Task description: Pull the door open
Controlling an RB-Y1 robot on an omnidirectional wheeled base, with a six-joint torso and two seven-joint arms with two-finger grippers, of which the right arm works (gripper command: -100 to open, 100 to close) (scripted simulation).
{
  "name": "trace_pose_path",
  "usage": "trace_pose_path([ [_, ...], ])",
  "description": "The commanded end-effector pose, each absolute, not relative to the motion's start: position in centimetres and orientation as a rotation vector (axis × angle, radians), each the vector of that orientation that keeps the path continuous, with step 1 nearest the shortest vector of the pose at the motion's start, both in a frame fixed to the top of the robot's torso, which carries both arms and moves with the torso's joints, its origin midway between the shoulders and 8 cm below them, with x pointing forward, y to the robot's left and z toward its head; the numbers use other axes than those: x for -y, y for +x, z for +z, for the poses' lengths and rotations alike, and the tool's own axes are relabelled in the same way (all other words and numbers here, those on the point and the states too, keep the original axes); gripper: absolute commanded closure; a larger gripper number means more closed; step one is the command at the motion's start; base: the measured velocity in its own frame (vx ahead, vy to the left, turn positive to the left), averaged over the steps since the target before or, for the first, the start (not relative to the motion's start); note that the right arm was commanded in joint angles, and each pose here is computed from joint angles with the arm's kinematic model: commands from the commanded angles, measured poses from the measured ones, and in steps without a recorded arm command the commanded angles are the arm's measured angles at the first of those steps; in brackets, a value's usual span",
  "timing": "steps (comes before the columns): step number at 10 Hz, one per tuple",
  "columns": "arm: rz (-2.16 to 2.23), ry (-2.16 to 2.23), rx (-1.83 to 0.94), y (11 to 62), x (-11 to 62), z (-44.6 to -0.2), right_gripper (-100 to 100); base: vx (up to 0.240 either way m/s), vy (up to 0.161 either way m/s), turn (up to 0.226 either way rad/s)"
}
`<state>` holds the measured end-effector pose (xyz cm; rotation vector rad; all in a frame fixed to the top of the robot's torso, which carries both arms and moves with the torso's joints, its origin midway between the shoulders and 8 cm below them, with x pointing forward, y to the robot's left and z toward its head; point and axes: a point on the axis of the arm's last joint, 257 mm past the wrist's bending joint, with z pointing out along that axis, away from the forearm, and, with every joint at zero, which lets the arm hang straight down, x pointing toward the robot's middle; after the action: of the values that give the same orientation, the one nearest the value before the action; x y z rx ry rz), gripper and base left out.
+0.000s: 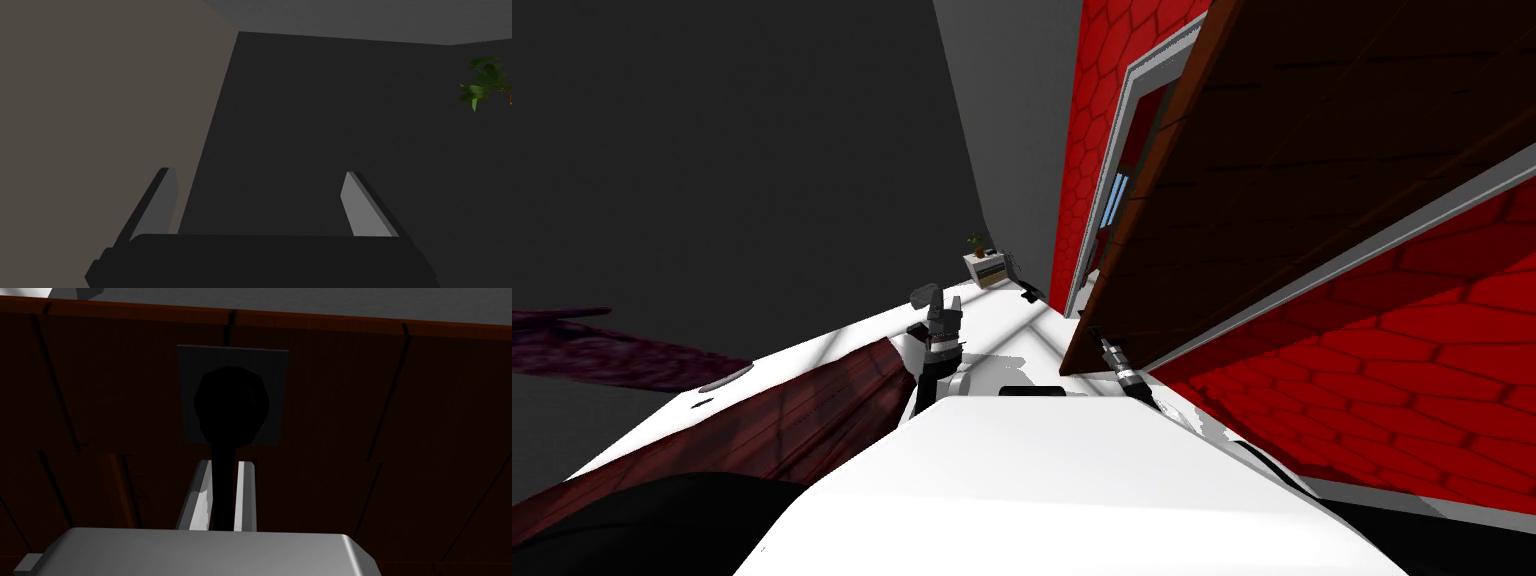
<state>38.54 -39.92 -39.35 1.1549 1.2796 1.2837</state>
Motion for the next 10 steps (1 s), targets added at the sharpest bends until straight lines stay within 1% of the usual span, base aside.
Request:
trace_pose_path([
  [1, 1.293, 1.158, -1.288, 39.5, 38.6, -39.6, 100, -0.151, -0.08, 0.066],
  [3, 1.292, 1.157, -1.289, 40.4, 38.2, -39.5, 100, -0.122, -0.058, 0.054],
  [5, 1.292, 1.156, -1.289, 41.0, 37.9, -39.4, 100, -0.166, -0.101, 0.074],
  [7, 1.291, 1.155, -1.29, 41.9, 37.4, -39.3, 100, -0.076, -0.038, 0.01],
  [8, 1.291, 1.155, -1.29, 42.1, 37.3, -39.3, 100, -0.111, -0.129, 0.068],
  [9, 1.291, 1.156, -1.29, 41.9, 37.3, -39.3, 100, -0.03, -0.054, 0.046],
  [10, 1.321, 1.138, -1.321, 42.2, 35.7, -39.4, 100, -0.125, -0.011, -0.026],
])
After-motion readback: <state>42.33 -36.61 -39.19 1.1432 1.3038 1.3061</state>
